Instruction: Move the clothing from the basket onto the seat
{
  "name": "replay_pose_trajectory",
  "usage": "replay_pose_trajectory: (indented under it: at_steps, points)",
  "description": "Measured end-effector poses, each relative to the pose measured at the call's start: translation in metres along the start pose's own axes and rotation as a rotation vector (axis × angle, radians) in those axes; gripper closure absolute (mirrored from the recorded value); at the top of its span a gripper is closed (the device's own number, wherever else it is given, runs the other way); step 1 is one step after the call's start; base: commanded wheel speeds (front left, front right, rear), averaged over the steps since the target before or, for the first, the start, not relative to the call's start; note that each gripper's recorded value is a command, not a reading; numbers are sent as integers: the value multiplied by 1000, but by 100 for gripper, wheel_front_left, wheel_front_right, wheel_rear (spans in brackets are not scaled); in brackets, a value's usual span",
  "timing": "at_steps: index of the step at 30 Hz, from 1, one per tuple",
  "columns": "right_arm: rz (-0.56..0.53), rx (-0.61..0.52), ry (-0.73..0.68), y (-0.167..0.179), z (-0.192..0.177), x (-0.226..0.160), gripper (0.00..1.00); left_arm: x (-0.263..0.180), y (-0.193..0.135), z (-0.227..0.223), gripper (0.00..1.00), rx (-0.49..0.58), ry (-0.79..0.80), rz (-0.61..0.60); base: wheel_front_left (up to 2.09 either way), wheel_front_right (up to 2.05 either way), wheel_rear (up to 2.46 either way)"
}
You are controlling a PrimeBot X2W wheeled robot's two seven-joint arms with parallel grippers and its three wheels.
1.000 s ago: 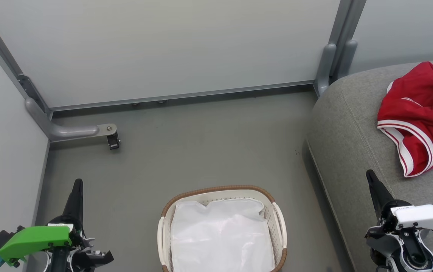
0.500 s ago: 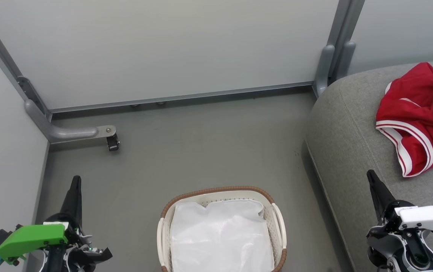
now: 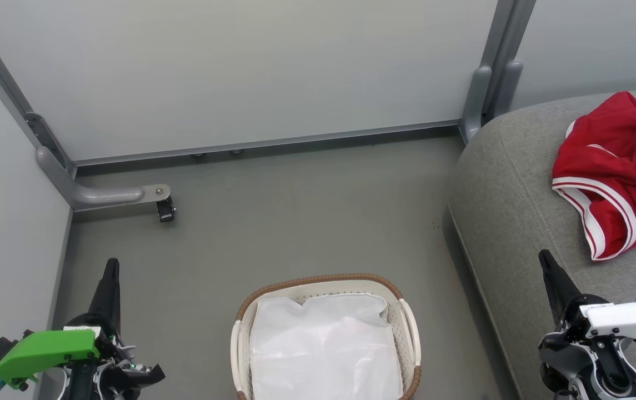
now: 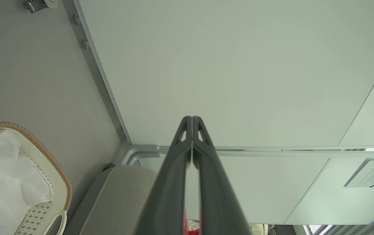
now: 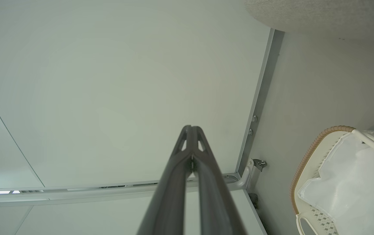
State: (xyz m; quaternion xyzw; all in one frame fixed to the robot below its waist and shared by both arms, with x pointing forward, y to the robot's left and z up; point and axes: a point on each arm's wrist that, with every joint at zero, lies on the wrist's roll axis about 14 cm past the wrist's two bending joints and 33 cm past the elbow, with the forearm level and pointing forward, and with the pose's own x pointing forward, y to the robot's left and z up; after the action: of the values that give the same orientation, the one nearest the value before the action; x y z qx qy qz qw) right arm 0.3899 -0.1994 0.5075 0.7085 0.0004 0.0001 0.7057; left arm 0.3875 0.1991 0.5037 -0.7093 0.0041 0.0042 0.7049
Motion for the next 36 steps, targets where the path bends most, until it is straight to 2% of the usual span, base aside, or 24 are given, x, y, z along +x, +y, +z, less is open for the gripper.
replay_pose_trajectory:
  at_steps: [36]
  points:
    - [0,0,0,0,0,0,100,0,0,0,100,0,0,0,0,0,0]
